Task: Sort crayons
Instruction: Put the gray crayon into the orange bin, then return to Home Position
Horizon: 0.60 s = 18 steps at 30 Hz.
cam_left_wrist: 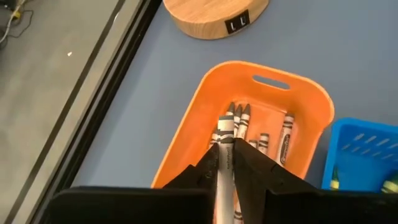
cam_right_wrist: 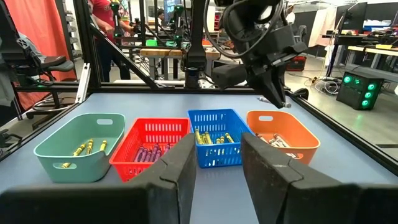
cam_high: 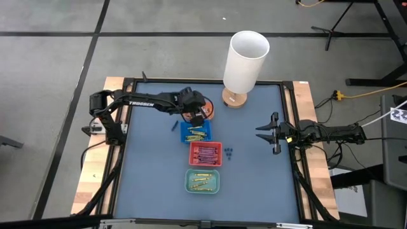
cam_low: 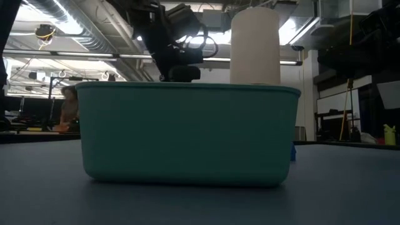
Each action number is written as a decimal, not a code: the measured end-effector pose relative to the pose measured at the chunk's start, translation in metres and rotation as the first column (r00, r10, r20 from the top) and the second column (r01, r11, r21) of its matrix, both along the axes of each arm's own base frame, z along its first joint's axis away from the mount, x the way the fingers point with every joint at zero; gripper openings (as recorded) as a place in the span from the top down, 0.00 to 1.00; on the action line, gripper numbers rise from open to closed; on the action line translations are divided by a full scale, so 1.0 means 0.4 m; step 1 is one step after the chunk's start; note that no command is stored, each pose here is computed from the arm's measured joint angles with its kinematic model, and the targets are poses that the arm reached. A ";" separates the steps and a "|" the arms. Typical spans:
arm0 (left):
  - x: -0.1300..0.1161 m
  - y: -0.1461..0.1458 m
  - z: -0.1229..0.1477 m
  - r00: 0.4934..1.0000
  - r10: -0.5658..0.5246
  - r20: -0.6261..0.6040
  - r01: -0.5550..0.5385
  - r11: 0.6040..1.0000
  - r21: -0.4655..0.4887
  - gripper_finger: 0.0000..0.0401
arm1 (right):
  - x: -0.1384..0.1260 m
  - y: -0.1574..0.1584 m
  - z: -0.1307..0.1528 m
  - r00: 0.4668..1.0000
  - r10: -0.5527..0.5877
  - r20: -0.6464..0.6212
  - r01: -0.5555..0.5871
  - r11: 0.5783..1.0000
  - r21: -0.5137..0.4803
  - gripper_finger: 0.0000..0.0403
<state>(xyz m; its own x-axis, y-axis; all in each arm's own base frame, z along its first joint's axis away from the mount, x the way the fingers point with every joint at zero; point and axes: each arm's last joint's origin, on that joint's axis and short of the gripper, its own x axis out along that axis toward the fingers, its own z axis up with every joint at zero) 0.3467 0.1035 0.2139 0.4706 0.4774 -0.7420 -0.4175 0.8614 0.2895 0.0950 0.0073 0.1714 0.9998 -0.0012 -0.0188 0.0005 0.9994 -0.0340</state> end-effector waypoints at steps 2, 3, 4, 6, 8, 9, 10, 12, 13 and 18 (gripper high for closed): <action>0.000 0.001 -0.002 1.000 0.001 0.006 -0.001 1.000 0.002 0.90 | 0.000 0.000 0.000 1.000 0.000 0.000 0.000 1.000 0.000 0.69; -0.001 0.001 -0.004 1.000 0.001 0.008 -0.001 1.000 0.003 0.88 | 0.000 0.000 0.000 1.000 0.000 0.000 0.000 1.000 0.000 0.69; 0.000 0.001 -0.004 1.000 0.001 0.010 -0.001 1.000 0.003 0.86 | 0.000 0.000 0.000 1.000 0.000 0.000 0.000 1.000 0.000 0.69; 0.002 0.002 -0.002 1.000 0.001 0.022 -0.001 1.000 0.007 0.83 | 0.000 0.000 0.000 1.000 0.000 0.000 0.000 1.000 0.000 0.69; 0.003 0.002 -0.001 1.000 0.003 0.028 -0.003 1.000 0.011 0.79 | 0.000 0.000 0.000 1.000 0.000 0.000 0.000 1.000 0.000 0.69; 0.003 0.002 0.000 1.000 0.003 0.030 -0.003 1.000 0.012 0.78 | 0.000 0.000 0.000 1.000 0.000 0.000 0.000 1.000 0.000 0.69; 0.004 0.003 0.000 0.999 0.003 0.033 -0.004 1.000 0.012 0.78 | 0.000 0.000 0.000 1.000 0.000 0.000 0.000 1.000 0.000 0.69; 0.004 0.003 0.001 0.999 0.008 0.036 -0.009 1.000 0.020 0.77 | 0.000 0.000 0.000 1.000 0.000 0.000 0.000 1.000 0.000 0.69; 0.004 0.004 0.001 0.999 0.012 0.033 -0.013 1.000 0.025 0.78 | 0.000 0.000 0.000 1.000 0.000 0.000 0.000 1.000 0.000 0.69; 0.002 0.004 0.010 1.000 -0.001 0.018 0.000 0.999 0.046 0.88 | 0.000 0.000 0.000 1.000 0.000 0.000 0.000 1.000 0.000 0.69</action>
<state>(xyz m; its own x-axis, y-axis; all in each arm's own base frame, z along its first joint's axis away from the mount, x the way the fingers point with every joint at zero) 0.3475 0.1051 0.2179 0.4842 0.5109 -0.7103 -0.4226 0.8474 0.3215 0.0950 0.0074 0.1714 0.9998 -0.0010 -0.0190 0.0003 0.9994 -0.0338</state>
